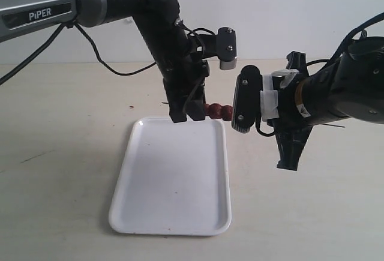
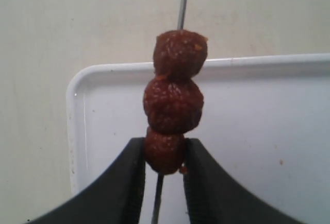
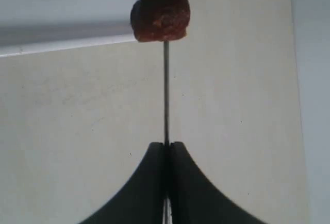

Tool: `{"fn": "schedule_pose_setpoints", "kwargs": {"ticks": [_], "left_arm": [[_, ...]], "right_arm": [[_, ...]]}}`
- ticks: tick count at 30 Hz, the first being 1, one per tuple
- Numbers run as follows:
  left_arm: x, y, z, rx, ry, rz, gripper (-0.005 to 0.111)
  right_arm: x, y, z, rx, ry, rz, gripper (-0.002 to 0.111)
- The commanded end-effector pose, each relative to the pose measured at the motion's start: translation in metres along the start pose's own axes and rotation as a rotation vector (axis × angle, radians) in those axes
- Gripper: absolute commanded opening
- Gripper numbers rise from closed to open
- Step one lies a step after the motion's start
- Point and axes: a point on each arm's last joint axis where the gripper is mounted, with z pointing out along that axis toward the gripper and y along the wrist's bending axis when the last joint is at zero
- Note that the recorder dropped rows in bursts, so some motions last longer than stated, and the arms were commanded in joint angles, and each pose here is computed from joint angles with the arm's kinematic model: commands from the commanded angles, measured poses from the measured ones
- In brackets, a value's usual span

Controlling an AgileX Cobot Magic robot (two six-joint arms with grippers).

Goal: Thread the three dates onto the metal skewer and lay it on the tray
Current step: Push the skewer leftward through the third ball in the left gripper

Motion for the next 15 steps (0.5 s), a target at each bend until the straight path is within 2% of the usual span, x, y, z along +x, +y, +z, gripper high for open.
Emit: {"fn": "schedule_pose_setpoints", "kwargs": {"ticks": [1, 10, 15], "left_arm": [[-0.0051, -0.0021, -0.0039, -0.008, -0.021, 0.006, 0.027], [-0.006, -0.0029, -0.0039, 0.001, -0.031, -0.021, 0.03], [-0.0071, -0.0029, -0.004, 0.001, -0.043, -0.033, 0.059]], "right_arm": [[-0.002, -0.0027, -0.0006, 0.01, -0.02, 0.017, 0.0], [-0.0017, -0.0026, -0.0005, 0.009, -0.016, 0.017, 0.0], [-0.0017, -0.0026, -0.0005, 0.009, -0.016, 0.017, 0.0]]}}
